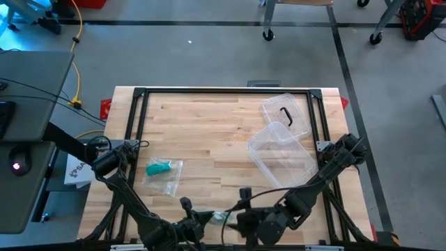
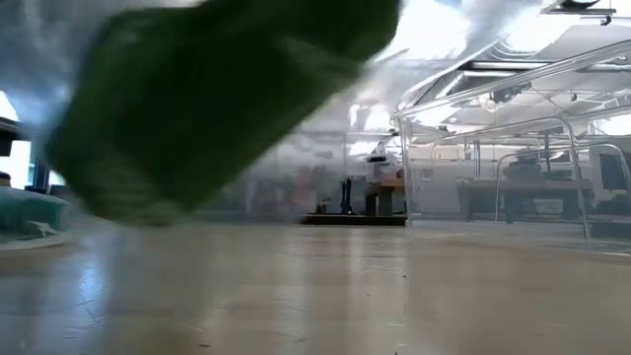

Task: Roll bandage
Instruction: Close the transparent zip bag

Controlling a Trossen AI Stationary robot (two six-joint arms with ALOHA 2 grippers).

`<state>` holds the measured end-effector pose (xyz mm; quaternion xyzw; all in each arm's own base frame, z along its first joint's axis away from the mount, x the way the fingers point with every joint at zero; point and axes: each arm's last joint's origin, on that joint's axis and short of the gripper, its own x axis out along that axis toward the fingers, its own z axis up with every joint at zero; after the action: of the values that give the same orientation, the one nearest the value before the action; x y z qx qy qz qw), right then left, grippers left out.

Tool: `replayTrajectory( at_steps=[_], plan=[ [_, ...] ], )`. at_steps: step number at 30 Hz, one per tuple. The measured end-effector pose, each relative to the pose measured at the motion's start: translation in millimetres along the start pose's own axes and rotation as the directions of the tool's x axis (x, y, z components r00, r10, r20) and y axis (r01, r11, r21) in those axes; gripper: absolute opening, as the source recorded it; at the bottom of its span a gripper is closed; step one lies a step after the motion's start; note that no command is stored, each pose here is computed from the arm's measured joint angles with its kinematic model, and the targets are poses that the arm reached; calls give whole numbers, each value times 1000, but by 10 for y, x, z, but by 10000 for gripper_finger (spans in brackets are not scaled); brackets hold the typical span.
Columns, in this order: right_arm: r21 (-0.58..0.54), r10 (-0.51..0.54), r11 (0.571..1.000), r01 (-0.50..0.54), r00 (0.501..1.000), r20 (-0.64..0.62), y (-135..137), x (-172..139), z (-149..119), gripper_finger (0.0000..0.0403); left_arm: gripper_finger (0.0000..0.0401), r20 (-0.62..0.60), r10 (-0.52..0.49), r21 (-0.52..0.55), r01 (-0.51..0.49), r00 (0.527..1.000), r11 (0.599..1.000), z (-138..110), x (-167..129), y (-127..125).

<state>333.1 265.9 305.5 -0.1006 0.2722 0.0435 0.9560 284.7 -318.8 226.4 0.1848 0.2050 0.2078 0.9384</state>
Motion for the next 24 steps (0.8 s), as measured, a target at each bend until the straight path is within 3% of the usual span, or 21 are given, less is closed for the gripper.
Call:
replayTrajectory(
  at_steps=[4, 7, 12, 16, 24],
  plan=[
    [-13, 12, 1000, -12, 999, 50, 61, 168, -12, 183, 0, 2, 1, -2, -1, 1000, 1000, 12, 18, 0],
    [2, -39, 999, 39, 997, 59, 43, 290, -41, 167, 0, 6, -3, 0, 3, 1000, 1000, 20, 13, -8],
    [54, -64, 997, 61, 997, 41, -50, 427, -68, 103, 0, 6, -4, 0, 4, 1000, 1000, 20, 13, -9],
    [77, 7, 997, -9, 1000, 27, -109, 473, -58, 51, 0, 3, -9, -2, 9, 1000, 1000, 20, 13, -10],
    [58, 36, 998, -36, 999, -1, -91, 506, -99, 3, 0, 1, -16, -5, 16, 1000, 1000, 19, 6, -15]
  ],
)
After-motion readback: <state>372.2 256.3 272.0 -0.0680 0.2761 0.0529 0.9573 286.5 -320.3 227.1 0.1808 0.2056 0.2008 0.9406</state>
